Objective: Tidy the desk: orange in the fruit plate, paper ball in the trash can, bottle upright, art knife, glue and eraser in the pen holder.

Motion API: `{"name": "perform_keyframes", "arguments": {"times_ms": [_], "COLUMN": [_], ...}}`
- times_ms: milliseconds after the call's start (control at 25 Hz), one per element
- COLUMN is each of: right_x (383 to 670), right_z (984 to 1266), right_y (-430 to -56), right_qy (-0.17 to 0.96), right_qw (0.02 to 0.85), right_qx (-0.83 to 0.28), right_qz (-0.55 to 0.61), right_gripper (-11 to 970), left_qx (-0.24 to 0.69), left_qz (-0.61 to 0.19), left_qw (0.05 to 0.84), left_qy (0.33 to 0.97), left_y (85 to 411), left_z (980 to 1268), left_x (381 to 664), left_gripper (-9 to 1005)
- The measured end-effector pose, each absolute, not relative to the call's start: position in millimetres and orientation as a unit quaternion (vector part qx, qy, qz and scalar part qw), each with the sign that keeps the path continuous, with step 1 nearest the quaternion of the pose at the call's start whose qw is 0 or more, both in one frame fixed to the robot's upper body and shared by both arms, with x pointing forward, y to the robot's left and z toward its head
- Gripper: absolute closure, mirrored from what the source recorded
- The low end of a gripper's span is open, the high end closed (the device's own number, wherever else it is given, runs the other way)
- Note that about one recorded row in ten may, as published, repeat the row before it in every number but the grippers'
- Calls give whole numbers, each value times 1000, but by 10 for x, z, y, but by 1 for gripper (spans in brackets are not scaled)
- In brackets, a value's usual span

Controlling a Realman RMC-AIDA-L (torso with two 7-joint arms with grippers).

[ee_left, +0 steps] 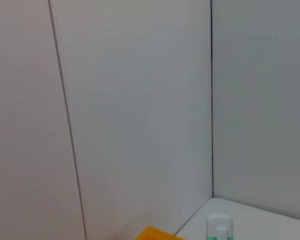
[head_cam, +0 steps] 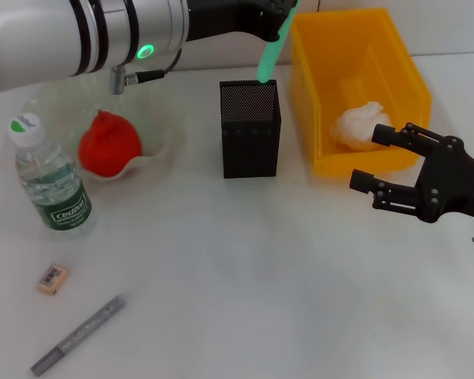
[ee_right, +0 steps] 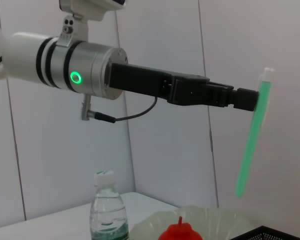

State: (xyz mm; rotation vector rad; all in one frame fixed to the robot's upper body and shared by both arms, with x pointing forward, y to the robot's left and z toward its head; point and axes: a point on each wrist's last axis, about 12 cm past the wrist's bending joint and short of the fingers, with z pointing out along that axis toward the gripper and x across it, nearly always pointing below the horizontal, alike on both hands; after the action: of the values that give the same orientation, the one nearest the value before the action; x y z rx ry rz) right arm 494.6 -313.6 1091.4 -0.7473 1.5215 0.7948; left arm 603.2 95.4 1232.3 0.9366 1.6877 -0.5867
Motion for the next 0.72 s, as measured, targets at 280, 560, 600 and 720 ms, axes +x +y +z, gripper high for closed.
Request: {"name": "perform_keyframes", "arguments": {"times_ms": [280, 560, 600, 720], "right_x": [4938, 4914, 4911, 4903], "right_z": [10915, 10907, 10908, 10906], "right_y": [-3128, -3137, -3137, -3135], "right_qy": [652, 653, 652, 652], "right_qw": [593, 592, 592, 592], "right_qx": [-322, -321, -322, -321], "right_qz": [345, 347, 348, 350], "right_gripper": [123, 123, 123, 123], "left_qx": [368, 353, 353, 343], "left_qz": [-261, -269, -269, -285], "left_qw": [556, 565, 565, 569], "left_qy": [698, 696, 696, 691], "left_y": [1070, 1148, 1148, 1182], "left_z": [12191, 12044, 12044, 11936], "left_x": [6062, 6091, 6091, 6099], "left_gripper": [932, 932, 932, 933]}}
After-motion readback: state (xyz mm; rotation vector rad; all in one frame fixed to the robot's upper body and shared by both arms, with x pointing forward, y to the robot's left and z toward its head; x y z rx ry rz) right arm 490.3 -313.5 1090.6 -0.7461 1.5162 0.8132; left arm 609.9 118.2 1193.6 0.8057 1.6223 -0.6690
